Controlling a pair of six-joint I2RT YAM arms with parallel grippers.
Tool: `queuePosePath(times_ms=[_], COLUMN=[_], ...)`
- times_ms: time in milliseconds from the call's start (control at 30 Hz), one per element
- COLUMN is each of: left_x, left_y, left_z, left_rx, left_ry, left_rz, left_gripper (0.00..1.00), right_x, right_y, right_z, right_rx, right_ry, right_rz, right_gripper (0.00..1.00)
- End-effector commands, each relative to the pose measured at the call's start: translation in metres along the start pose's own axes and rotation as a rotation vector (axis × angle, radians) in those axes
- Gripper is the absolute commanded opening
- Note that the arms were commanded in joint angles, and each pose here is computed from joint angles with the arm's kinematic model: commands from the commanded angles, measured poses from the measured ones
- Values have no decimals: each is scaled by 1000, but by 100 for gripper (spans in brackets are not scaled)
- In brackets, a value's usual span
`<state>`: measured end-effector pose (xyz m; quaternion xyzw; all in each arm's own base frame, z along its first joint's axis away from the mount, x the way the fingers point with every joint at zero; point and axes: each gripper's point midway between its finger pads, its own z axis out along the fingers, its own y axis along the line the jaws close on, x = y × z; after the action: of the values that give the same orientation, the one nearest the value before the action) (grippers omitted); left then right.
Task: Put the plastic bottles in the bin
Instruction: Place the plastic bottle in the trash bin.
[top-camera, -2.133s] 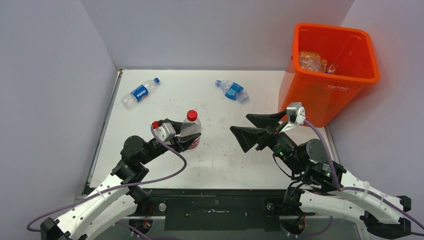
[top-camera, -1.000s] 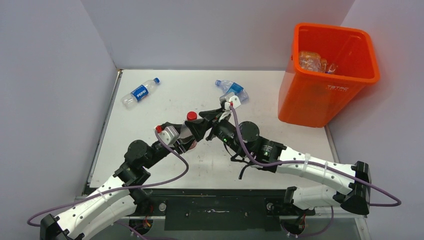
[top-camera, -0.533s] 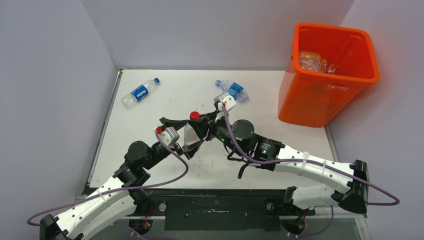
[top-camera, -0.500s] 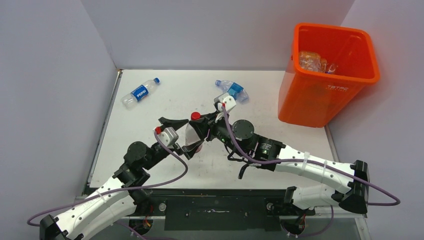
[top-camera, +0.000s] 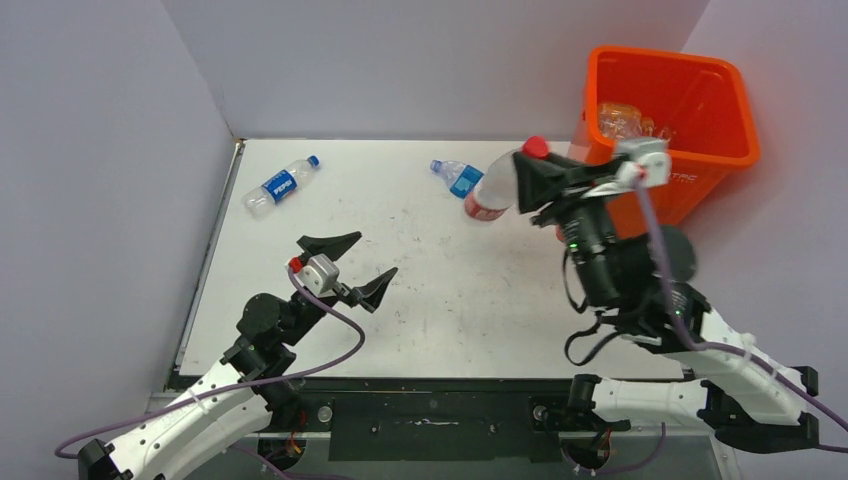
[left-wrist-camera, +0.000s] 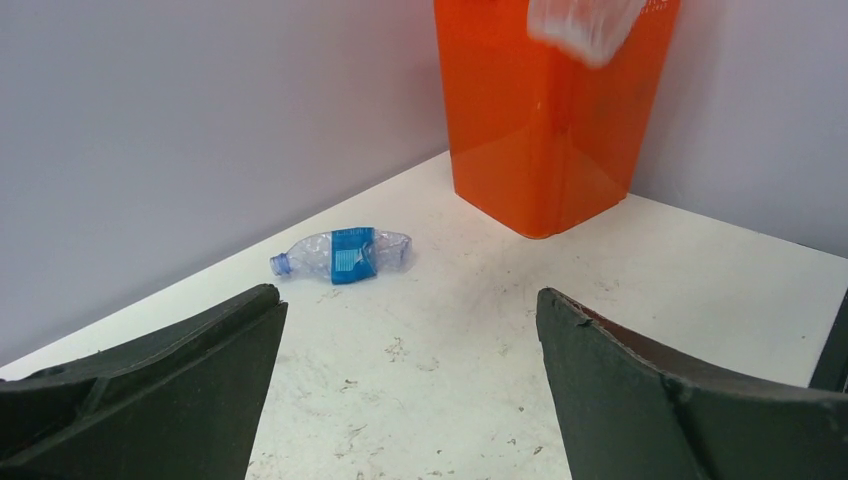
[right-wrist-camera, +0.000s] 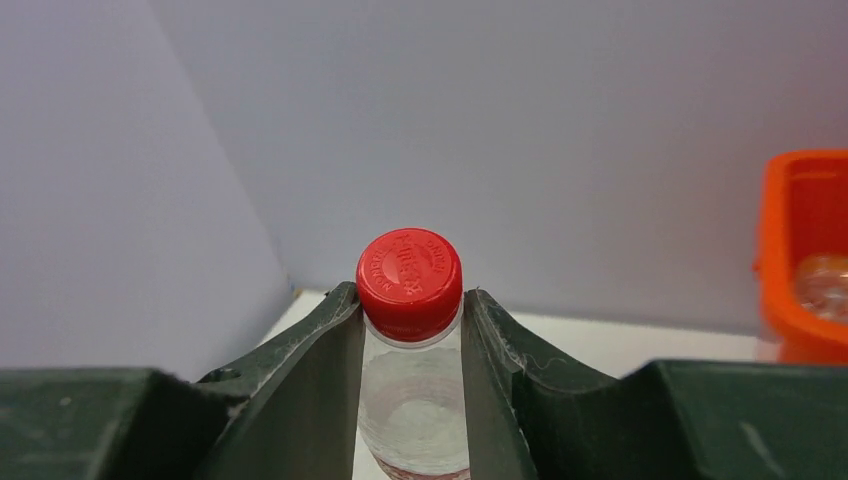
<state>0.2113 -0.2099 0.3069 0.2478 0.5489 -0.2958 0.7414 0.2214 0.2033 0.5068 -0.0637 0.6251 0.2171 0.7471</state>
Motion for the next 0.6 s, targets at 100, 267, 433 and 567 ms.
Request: queuePosePath(times_ms=[100, 267, 433, 567], left_x=[-14, -12, -11, -10], left_y=[5, -3, -4, -4], left_z=[1, 2, 3, 0], left_rx=[-36, -5, -1, -9], left_ry=[-44, -37, -32, -28], left_rz=[12, 14, 6, 18], left_gripper=[96, 96, 96, 96], right_x=[-110, -144, -163, -164], right_y=[-81, -95, -154, -197], right_z=[-19, -11, 50, 64], right_rx=[406, 581, 710, 797], right_ry=[-302, -357, -374, -445], right_rz=[-58, -188, -169, -111], right_gripper=[5, 5, 5, 5])
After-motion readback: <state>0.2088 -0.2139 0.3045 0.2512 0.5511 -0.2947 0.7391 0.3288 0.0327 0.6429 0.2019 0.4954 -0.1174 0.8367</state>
